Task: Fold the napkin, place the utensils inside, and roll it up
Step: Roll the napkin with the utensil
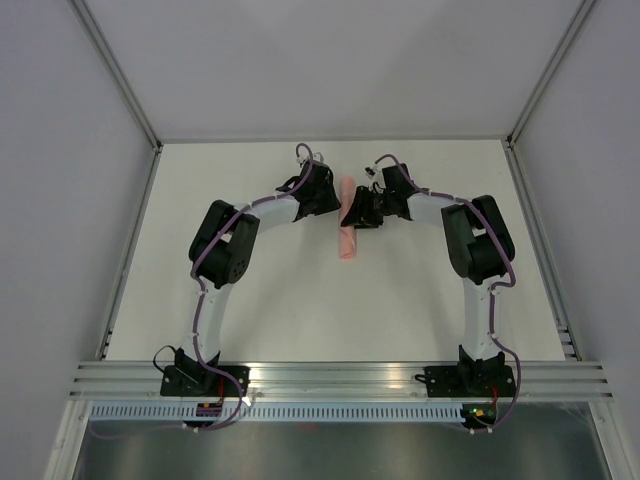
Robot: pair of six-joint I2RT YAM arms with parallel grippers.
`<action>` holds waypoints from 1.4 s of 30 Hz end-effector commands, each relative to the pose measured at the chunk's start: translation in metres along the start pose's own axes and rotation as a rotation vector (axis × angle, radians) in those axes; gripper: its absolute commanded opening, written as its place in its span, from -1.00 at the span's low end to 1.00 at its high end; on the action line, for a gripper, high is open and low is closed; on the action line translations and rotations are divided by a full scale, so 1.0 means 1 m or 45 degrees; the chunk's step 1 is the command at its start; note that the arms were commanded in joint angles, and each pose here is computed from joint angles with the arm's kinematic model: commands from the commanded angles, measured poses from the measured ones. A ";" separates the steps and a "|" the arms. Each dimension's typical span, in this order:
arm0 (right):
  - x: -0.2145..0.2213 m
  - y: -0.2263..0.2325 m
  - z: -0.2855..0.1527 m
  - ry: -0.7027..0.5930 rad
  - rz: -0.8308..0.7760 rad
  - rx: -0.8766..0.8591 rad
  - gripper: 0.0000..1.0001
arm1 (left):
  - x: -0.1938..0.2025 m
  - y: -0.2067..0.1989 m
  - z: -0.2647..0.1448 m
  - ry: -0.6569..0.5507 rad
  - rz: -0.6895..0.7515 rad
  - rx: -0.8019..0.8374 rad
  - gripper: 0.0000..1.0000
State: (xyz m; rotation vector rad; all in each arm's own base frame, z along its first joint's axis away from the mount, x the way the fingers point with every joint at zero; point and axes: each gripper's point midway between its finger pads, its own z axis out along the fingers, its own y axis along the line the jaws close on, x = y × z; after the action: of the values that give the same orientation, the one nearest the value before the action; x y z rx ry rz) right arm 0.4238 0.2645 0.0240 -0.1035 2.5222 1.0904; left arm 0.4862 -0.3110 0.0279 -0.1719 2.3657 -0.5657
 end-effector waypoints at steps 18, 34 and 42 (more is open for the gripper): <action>-0.002 0.000 -0.020 0.078 -0.001 0.098 0.13 | 0.015 0.003 0.010 0.065 0.023 -0.012 -0.21; -0.015 0.008 -0.040 0.050 -0.102 0.102 0.21 | -0.005 -0.009 -0.003 0.004 0.047 0.042 -0.04; -0.022 0.019 -0.049 0.035 -0.167 0.064 0.25 | -0.024 -0.015 -0.017 -0.049 0.050 0.068 -0.03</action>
State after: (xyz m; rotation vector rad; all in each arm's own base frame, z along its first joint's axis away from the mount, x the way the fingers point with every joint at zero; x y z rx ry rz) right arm 0.4123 0.2392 0.0329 -0.2333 2.6131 0.9822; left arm 0.4883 -0.3151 0.0304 -0.1618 2.3576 -0.5891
